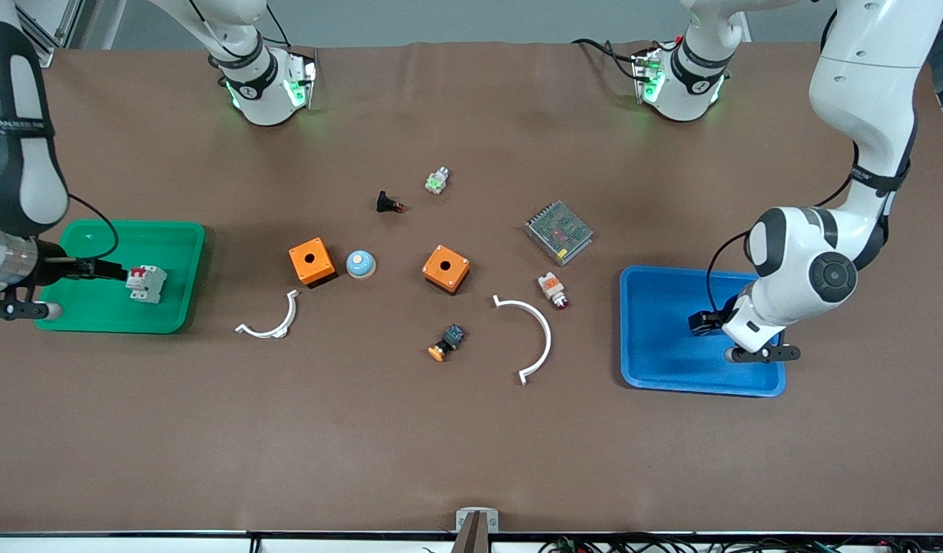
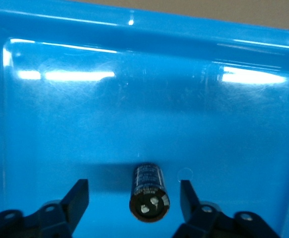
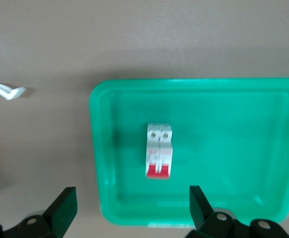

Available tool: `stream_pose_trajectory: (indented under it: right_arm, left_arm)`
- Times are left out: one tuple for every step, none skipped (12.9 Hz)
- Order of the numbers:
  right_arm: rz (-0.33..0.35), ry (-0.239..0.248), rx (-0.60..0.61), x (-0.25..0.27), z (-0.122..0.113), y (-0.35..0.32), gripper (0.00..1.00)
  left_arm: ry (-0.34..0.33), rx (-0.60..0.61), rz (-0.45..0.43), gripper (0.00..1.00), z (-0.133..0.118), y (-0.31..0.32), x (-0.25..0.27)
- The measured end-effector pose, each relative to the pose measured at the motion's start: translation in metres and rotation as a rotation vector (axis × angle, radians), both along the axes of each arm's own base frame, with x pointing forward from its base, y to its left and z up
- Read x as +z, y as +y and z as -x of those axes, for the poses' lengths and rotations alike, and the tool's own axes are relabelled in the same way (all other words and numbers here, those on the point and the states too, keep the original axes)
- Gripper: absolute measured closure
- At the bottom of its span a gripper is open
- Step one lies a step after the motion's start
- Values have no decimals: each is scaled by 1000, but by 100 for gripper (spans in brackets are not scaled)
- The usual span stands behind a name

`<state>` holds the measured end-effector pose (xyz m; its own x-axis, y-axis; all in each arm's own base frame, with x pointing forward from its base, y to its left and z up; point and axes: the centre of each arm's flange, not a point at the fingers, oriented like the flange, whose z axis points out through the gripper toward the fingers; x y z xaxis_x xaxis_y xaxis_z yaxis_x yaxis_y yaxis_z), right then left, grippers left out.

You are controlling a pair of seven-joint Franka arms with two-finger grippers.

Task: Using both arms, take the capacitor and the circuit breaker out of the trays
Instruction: 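Lower the right gripper to the breaker while the left gripper reaches the capacitor, then close both grippers on the breaker and capacitor and lift them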

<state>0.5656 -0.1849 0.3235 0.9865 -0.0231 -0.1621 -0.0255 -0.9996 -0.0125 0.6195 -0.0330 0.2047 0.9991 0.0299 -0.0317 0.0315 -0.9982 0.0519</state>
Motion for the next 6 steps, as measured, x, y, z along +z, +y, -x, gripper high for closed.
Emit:
stream_pose_trajectory:
  right_arm:
    - [0,-17,16,-19,7,-3,0]
    - [-1,-28,28,-37,13,-7,0]
    - [-2,-37,37,-52,19,-11,0]
    - [0,-51,46,-66,23,-15,0]
    - [2,-66,57,-79,26,-18,0]
    - [3,-79,71,-92,30,-22,0]
  left_arm:
    - [4,-1,1,20,0,-1,-2]
    - [7,-3,1,26,1,-2,-5]
    - [11,-4,2,35,1,-3,-7]
    - [13,-5,2,36,2,-3,-8]
    - [14,-6,2,46,2,-4,-9]
    - [14,-7,3,58,2,-5,-9]
